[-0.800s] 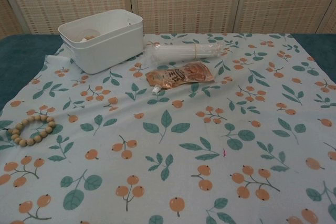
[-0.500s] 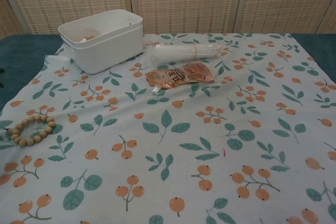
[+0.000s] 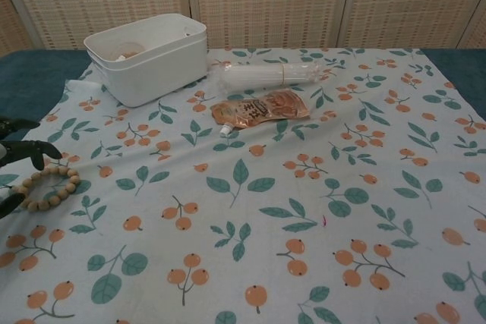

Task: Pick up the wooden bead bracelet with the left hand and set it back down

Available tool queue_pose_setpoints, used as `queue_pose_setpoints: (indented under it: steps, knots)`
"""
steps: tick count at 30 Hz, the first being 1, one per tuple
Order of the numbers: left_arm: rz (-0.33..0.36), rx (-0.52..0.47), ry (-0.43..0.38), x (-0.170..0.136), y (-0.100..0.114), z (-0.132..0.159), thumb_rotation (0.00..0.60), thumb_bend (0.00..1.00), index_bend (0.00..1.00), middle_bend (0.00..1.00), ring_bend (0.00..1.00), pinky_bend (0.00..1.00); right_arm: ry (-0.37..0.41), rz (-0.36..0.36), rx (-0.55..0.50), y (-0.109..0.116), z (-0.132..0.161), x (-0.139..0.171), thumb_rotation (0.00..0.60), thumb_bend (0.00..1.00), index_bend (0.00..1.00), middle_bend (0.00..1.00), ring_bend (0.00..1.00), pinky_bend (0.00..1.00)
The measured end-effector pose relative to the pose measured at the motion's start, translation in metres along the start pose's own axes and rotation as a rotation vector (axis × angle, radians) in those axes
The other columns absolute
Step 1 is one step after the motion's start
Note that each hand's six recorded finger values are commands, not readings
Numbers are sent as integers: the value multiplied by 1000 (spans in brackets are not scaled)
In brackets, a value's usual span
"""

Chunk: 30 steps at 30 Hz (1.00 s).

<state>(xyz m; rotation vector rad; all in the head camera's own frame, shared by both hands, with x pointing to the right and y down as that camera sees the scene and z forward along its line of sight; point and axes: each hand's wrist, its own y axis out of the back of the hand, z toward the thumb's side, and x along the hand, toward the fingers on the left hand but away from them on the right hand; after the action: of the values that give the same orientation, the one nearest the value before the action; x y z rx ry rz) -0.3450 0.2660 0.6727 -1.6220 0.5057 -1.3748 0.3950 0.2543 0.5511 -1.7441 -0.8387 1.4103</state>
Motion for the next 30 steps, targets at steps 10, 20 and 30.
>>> queue_pose_setpoints:
  steps: [10,20,30]
  knots:
    - [-64,102,-10,9,-21,5,600,466,246,311,55,91,1,2,-4,0,0,0,457,236,0,0,0,0]
    - [-115,185,-18,11,-34,6,600,464,303,368,76,90,2,-4,-9,2,-1,2,458,236,0,0,0,0]
    - [-162,244,14,15,-37,-1,600,460,284,369,84,93,5,-9,-10,4,-1,4,458,236,0,0,0,0]
